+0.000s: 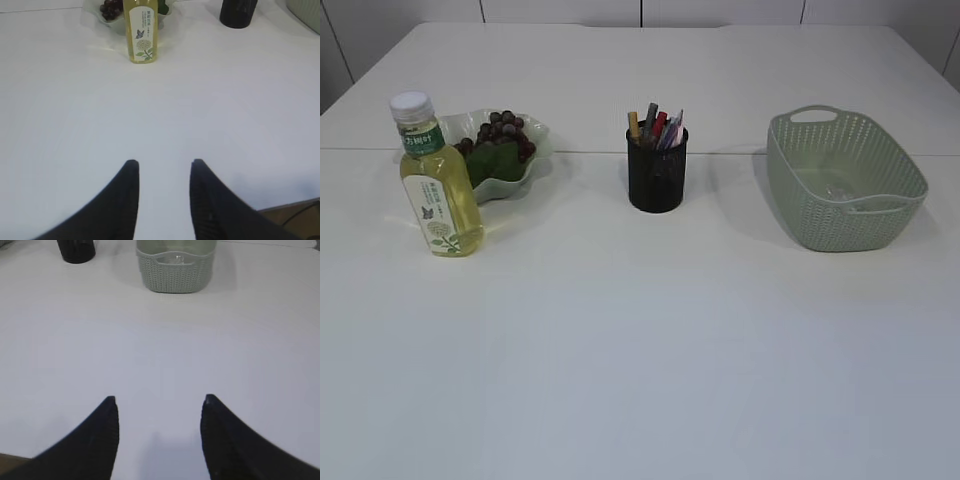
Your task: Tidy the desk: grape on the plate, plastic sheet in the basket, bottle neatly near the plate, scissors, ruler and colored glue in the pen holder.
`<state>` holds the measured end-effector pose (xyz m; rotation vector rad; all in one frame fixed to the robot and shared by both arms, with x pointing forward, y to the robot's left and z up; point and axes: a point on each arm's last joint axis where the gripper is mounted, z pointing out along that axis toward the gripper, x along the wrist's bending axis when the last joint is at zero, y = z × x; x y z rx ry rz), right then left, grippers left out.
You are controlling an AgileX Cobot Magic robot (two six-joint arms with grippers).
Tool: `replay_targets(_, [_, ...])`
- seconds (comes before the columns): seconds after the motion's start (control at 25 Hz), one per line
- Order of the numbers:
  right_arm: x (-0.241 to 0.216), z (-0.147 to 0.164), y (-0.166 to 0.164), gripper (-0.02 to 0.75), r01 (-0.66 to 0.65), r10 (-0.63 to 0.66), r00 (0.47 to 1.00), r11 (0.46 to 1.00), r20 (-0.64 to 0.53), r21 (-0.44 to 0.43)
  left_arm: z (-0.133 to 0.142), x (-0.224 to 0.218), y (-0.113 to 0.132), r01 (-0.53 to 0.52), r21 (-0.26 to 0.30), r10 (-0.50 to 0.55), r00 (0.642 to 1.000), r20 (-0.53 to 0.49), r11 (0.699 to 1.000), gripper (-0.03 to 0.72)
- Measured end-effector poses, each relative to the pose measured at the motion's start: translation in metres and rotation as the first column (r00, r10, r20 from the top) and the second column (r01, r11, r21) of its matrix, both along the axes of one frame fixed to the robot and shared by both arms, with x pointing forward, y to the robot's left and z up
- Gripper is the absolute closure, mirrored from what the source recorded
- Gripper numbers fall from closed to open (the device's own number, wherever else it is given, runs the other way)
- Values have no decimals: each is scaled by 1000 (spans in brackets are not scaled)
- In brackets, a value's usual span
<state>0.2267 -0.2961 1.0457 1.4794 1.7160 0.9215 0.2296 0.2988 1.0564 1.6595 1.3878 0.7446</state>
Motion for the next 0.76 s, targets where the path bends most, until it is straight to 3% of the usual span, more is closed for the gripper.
replay_targets(0.76, [0, 0, 0, 319, 14, -14, 1000, 1000, 0, -2, 0, 0, 0, -6, 0, 6, 1000, 0, 1000, 435])
